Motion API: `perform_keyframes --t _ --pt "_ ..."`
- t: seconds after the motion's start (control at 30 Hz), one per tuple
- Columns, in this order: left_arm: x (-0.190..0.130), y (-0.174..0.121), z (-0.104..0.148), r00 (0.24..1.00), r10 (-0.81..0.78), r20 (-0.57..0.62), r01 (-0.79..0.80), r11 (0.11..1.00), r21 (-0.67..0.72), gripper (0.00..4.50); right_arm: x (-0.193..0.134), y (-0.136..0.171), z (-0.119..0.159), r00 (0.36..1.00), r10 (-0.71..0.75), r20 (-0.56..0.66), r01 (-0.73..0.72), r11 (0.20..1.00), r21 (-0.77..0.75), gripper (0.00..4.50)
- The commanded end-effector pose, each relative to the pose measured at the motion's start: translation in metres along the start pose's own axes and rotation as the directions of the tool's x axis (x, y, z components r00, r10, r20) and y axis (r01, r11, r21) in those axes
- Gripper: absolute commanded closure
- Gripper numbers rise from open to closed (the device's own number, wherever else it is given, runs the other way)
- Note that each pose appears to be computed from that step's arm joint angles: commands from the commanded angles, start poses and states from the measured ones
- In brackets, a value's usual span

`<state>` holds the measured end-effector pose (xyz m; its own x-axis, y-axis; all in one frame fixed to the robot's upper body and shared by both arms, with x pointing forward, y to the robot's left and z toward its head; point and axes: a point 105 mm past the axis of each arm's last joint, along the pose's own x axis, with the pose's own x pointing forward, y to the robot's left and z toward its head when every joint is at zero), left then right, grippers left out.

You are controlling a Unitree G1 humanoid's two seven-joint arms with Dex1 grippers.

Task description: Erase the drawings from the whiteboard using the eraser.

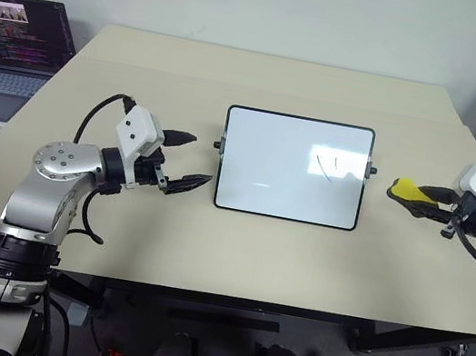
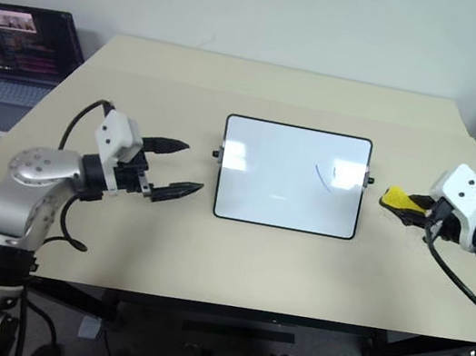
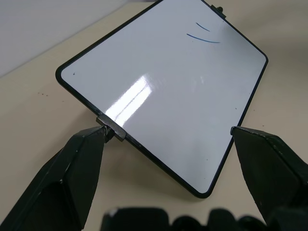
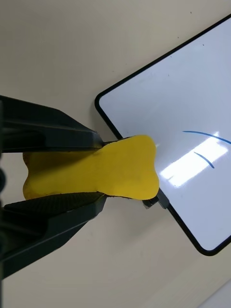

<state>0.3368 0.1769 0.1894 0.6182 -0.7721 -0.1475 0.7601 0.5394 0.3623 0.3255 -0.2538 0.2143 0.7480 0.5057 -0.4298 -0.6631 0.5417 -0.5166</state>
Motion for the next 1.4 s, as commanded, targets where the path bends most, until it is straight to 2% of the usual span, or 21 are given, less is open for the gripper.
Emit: perform_keyframes --t 0.03,0.13,0.2,0.33,0.43,0.9,1.03,1.23,1.4 --pt "-0.003 0.005 0.014 0.999 0.016 0.03 -0.017 0.999 0.043 0.0 0.008 -0.013 0.042 0.984 -0.076 0.162 0.083 0.996 -0.035 3.7" --pt "-0.001 0.005 0.014 1.0 0.01 0.029 -0.011 0.999 0.046 0.0 0.025 -0.014 0.066 0.96 -0.111 0.258 0.114 0.993 0.002 3.7" --pt "0.002 0.005 0.015 0.999 0.004 0.034 -0.006 0.999 0.05 0.0 0.052 -0.009 0.08 0.948 -0.136 0.287 0.133 0.991 0.03 3.7" --pt "0.005 0.002 0.014 0.999 -0.004 0.035 0.002 0.999 0.051 0.0 0.088 -0.012 0.09 0.943 -0.224 0.248 0.216 0.975 0.057 3.7" --pt "0.006 0.001 0.012 0.999 -0.009 0.031 0.007 0.999 0.048 0.0 0.1 -0.014 0.093 0.941 -0.256 0.223 0.247 0.967 0.067 3.7" --pt "0.005 -0.002 0.007 1.0 -0.004 0.02 0.003 0.999 0.035 0.0 0.103 -0.025 0.051 0.959 -0.279 0.043 0.28 0.96 -0.005 3.7" --pt "0.007 -0.002 0.007 1.0 -0.005 0.022 0.004 0.999 0.035 0.0 0.119 -0.003 0.051 0.977 -0.211 0.017 0.212 0.977 -0.037 3.7" --pt "0.008 -0.003 0.007 1.0 -0.009 0.025 0.008 0.999 0.032 0.0 0.141 0.048 0.051 0.999 -0.046 0.004 0.047 0.999 -0.027 3.72" --pt "0.007 -0.004 0.006 1.0 -0.008 0.021 0.007 1.0 0.03 0.0 0.139 0.094 0.054 0.99 0.14 0.017 -0.139 0.989 -0.05 3.8"
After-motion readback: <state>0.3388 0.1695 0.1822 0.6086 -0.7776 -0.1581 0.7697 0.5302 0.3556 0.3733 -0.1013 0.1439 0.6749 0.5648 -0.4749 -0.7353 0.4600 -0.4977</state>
